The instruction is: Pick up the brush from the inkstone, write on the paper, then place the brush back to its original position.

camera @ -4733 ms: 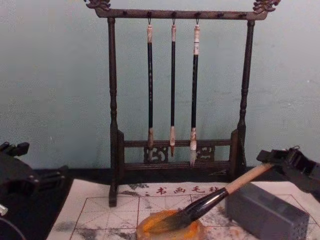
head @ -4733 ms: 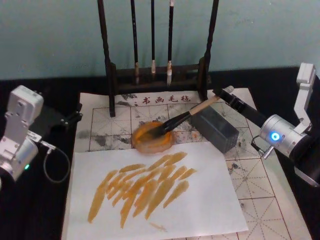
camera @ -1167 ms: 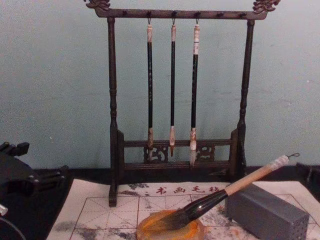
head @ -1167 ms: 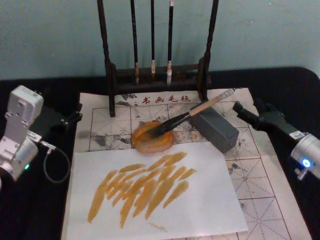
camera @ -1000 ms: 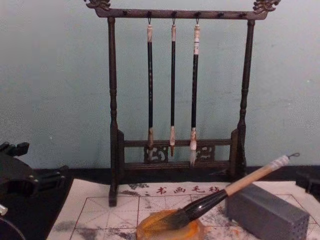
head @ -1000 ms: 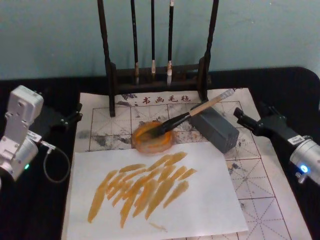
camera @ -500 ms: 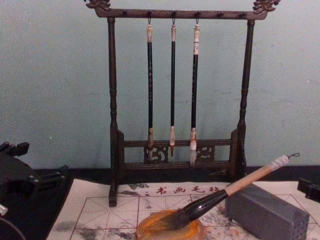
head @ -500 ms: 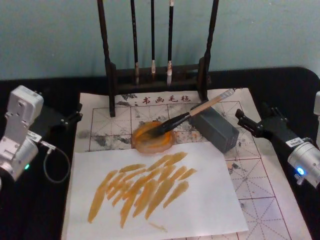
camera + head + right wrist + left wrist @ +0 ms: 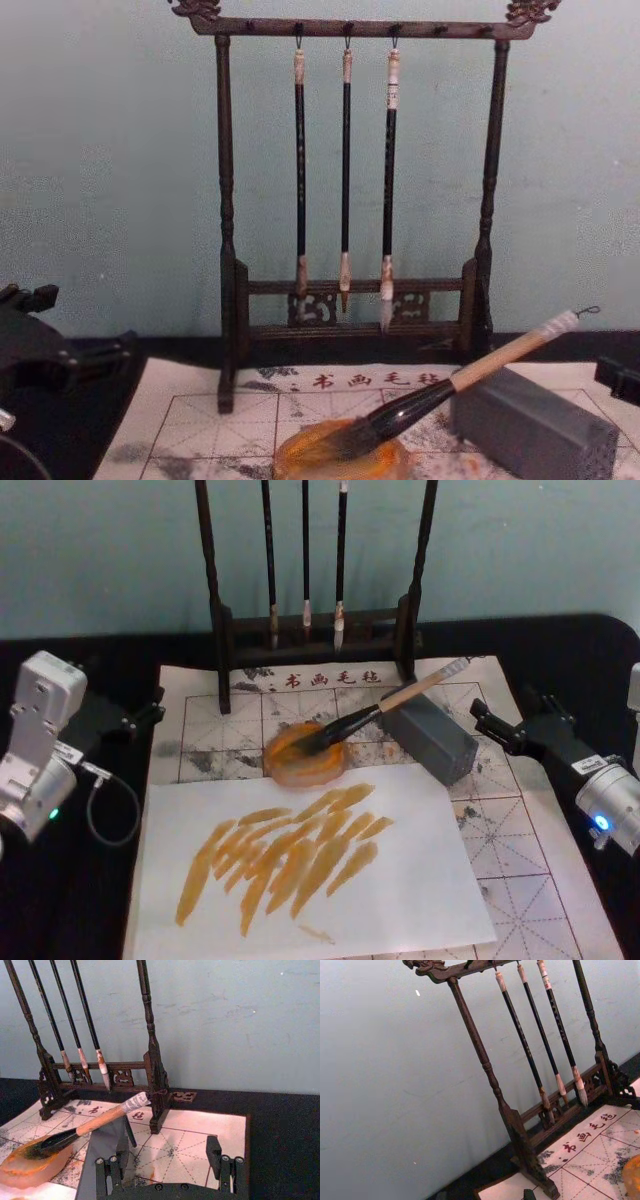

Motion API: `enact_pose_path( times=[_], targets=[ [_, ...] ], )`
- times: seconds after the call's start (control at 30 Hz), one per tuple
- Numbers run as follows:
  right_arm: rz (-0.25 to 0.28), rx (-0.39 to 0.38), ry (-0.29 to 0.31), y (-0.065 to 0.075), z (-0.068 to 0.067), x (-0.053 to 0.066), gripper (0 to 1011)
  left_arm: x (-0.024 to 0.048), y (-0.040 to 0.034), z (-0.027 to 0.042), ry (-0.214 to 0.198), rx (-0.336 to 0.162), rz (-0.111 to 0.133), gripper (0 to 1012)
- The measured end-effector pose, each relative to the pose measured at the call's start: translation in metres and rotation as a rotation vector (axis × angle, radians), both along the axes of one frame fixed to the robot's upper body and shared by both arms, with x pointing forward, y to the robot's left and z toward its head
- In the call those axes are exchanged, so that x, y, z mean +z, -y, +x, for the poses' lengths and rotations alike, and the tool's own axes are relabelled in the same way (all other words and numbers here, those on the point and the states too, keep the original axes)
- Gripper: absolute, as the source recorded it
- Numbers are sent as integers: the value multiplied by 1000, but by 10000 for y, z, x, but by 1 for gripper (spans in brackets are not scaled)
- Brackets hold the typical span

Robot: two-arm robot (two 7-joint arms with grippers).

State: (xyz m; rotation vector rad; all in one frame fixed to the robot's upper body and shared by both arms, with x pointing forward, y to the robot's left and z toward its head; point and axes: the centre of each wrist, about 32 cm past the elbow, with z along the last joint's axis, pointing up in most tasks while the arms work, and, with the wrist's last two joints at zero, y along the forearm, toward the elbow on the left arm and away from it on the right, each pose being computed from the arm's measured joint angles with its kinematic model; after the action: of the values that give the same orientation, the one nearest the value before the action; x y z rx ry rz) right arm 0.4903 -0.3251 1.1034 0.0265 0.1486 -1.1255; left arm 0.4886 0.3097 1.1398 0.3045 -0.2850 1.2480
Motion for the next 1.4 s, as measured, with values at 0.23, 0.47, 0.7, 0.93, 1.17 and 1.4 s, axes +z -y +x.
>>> enact_pose_path(
  times=[0.23, 0.47, 0.7, 0.93, 1.17, 1.4],
  targets=[
    [0, 2, 0, 0, 0, 1, 1002, 0, 0, 0, 0, 0, 0, 1001],
    [0, 2, -1, 1, 0, 2, 1002, 0, 0, 0, 0, 0, 0, 1001],
    [0, 3, -1, 3, -1, 2, 1002, 0, 0, 0, 0, 0, 0, 1001],
    [0, 3, -1, 3, -1, 2, 1002, 0, 0, 0, 0, 0, 0, 1001],
    [0, 3, -1, 3, -1, 2, 1002, 0, 0, 0, 0, 0, 0, 1001],
    [0, 3, -1, 3, -1, 2, 1002, 0, 0, 0, 0, 0, 0, 1001]
  ],
)
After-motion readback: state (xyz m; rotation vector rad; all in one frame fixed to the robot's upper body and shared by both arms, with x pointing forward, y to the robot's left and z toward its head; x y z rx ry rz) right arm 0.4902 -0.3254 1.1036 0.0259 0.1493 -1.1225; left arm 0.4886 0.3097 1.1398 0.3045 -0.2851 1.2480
